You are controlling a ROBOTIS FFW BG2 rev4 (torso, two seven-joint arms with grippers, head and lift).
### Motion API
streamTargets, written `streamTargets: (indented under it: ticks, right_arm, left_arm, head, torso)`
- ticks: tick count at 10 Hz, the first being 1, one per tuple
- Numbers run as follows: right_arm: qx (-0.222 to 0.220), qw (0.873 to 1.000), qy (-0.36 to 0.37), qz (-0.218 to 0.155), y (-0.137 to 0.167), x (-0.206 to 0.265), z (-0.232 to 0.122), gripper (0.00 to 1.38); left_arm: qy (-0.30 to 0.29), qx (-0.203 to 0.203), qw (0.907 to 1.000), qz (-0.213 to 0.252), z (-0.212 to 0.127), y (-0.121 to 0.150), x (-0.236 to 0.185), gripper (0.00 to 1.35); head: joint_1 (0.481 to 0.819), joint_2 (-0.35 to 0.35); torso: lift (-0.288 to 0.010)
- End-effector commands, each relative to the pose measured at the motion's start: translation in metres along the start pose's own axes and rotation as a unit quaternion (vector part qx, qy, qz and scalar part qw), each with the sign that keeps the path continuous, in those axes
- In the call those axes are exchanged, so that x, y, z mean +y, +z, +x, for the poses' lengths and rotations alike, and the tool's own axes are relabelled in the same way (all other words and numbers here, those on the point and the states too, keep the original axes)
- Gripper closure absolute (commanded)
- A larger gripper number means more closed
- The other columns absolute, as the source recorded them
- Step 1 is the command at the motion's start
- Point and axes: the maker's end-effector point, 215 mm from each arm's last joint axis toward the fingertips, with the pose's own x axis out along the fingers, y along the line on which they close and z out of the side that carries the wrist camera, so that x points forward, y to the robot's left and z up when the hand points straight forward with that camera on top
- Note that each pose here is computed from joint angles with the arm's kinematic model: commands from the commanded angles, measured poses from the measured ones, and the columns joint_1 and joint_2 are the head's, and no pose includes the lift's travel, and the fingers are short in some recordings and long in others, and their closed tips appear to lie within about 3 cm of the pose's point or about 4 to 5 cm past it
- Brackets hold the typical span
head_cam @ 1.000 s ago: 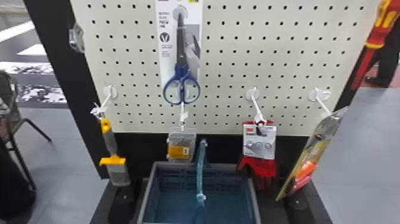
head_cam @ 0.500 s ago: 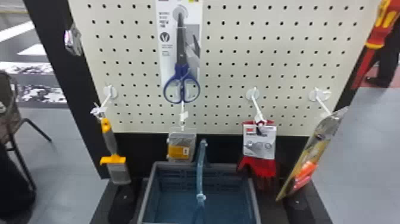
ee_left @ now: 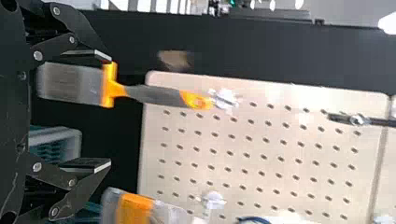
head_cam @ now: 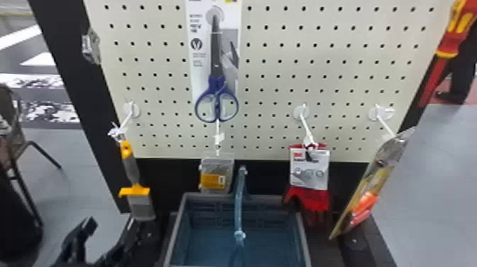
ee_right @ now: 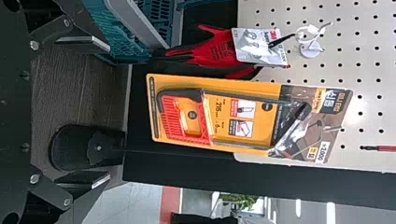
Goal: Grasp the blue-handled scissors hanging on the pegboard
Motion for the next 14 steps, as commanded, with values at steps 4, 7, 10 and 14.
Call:
streamTargets:
  ticks: [4, 7, 10, 14]
  right_arm:
    - [0.003, 1.0, -0.001, 0.001, -0.003, 0.001, -0.002, 0.32]
    - [0.005, 1.0, 0.0, 0.0, -0.005, 0.001, -0.001, 0.32]
    - [0.004, 1.0, 0.0, 0.0, -0.004, 0.001, 0.0, 0.32]
    - [0.003, 1.0, 0.0, -0.001, -0.004, 0.001, 0.002, 0.32]
  left_arm:
    - [-0.027, -0.029, 0.9992, 0.004, 0.024, 0.084, -0.02, 0.48]
    - [-0.083, -0.052, 0.9951, 0.015, 0.034, 0.138, -0.049, 0.49]
    - [-0.144, -0.06, 0.9876, 0.021, 0.033, 0.172, -0.079, 0.49]
    - [-0.207, -0.067, 0.9758, 0.015, 0.032, 0.195, -0.11, 0.49]
  head:
    - [0.549, 0.0]
    - [0.549, 0.0]
    - [0.549, 0.0]
    - [0.549, 0.0]
  torso:
    - [-0.1]
    - [-0.1]
    - [-0.1]
    - [-0.1]
